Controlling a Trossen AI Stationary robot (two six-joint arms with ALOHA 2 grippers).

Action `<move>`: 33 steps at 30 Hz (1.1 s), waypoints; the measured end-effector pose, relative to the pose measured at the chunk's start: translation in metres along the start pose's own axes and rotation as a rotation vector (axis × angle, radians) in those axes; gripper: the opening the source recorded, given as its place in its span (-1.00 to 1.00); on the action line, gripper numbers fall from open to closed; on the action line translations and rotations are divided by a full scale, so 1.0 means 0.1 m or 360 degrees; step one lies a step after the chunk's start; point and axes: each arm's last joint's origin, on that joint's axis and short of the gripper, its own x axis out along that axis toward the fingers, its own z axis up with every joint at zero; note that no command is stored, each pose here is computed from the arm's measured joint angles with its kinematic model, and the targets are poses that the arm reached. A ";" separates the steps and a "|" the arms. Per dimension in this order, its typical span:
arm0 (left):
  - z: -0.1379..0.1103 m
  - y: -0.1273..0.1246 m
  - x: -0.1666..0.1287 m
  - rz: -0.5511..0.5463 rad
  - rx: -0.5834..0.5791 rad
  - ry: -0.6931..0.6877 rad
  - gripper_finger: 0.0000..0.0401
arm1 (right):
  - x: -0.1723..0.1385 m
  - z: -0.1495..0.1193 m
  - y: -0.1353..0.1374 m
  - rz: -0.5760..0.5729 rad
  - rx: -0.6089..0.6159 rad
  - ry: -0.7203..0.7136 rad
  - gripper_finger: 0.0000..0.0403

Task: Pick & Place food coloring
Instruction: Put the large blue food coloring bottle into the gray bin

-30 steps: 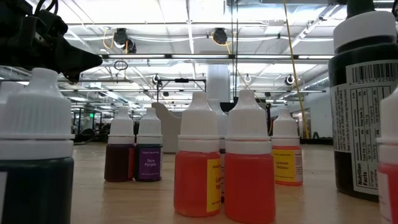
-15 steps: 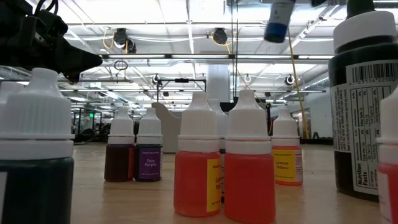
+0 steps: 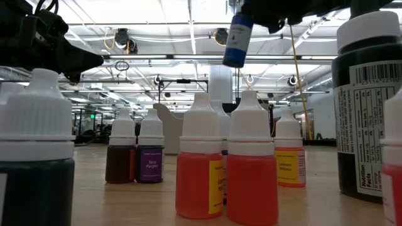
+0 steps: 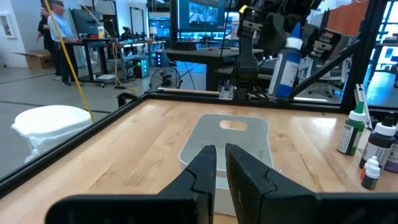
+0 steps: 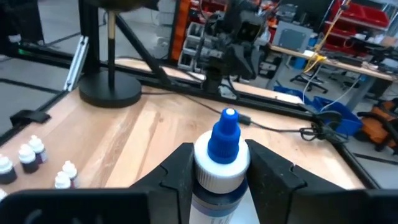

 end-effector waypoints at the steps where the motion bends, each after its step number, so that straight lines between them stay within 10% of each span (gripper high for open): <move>1: 0.00 0.00 0.00 0.0000 0.0000 0.0000 -0.79 | 0.02 -0.02 0.00 -0.0006 -0.0001 0.0009 -0.43; 33: 0.00 0.00 0.00 0.0013 0.0014 -0.0003 -0.79 | 1.13 -0.38 -0.56 -0.0293 0.0137 -0.0031 -0.44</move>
